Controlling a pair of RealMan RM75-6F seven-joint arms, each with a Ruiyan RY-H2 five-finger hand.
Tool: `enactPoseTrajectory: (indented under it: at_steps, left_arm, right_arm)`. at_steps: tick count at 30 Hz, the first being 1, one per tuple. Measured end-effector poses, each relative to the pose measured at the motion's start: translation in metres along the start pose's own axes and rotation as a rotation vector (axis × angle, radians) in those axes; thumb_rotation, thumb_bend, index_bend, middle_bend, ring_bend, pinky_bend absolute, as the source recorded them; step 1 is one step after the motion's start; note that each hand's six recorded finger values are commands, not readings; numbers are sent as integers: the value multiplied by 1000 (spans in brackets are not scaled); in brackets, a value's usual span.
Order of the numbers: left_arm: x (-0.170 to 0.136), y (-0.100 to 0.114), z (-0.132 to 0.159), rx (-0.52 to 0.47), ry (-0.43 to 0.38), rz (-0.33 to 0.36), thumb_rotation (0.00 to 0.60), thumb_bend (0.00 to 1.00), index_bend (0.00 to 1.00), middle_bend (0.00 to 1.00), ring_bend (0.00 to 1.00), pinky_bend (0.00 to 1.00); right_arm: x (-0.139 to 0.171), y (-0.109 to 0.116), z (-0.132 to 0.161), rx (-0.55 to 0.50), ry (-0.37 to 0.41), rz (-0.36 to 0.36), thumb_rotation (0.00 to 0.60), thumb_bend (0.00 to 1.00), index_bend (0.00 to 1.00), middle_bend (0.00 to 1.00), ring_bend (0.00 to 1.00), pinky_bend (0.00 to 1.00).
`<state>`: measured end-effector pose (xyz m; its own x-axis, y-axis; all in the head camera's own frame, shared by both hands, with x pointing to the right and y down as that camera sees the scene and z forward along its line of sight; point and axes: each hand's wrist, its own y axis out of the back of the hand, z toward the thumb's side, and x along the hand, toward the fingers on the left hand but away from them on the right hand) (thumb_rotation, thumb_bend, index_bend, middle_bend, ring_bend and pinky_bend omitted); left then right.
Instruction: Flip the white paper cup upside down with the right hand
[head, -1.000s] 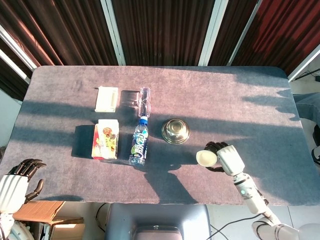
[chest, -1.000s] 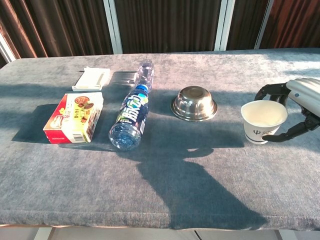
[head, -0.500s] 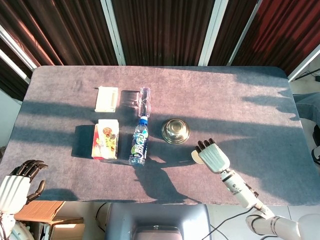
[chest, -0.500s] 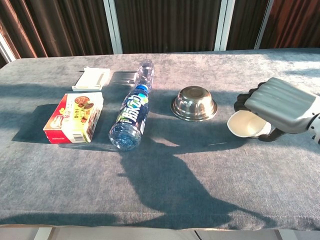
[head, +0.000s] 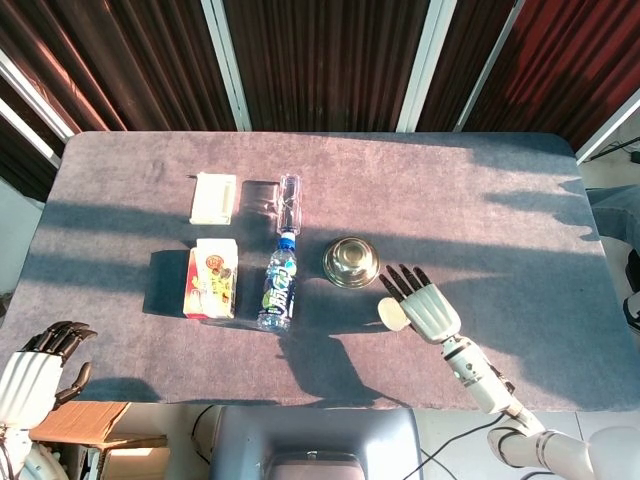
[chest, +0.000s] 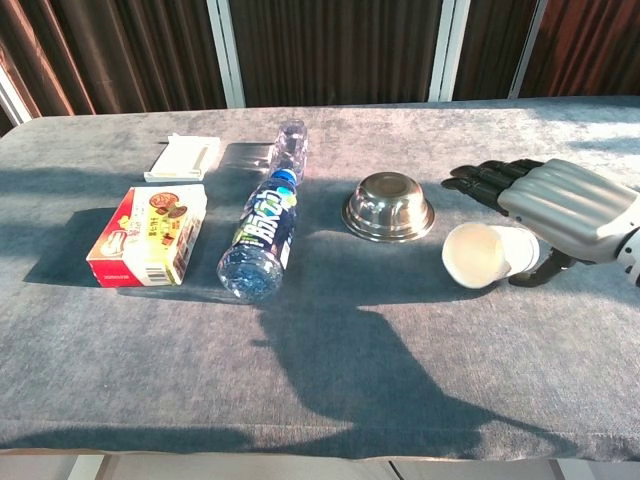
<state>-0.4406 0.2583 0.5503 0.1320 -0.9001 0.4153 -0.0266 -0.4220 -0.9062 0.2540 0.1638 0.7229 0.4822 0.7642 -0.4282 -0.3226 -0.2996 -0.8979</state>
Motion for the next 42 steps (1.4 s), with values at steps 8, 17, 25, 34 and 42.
enactPoseTrajectory:
  at_steps: [8,17,25,34,42]
  left_arm:
    - [0,-1,0,-1,0,-3,600,420,337,271,205,390]
    - [0,-2,1,0,-2,-7,600,420,338,271,205,391]
    - [-1,0,0,-3,-1,-3,600,419,338,278,205,391]
    - [-1,0,0,-5,1,-5,600,420,338,282,205,391]
    - [-1,-1,2,-4,-6,-9,600,420,338,283,206,391]
  right_arm:
    - [3,-8,-15,-159,-36,28,600,271,34,22,24,257]
    - [-4,-20,-27,-346,-55,53,600,271,472,345,380,567]
    - [-8,-27,-21,-338,-24,37,600,353,630,455,510,679]
    - [-7,-19,-20,-301,-6,-20,600,389,703,487,552,717]
    - [-8,12,-12,54,84,-176,600,389,718,491,550,709]
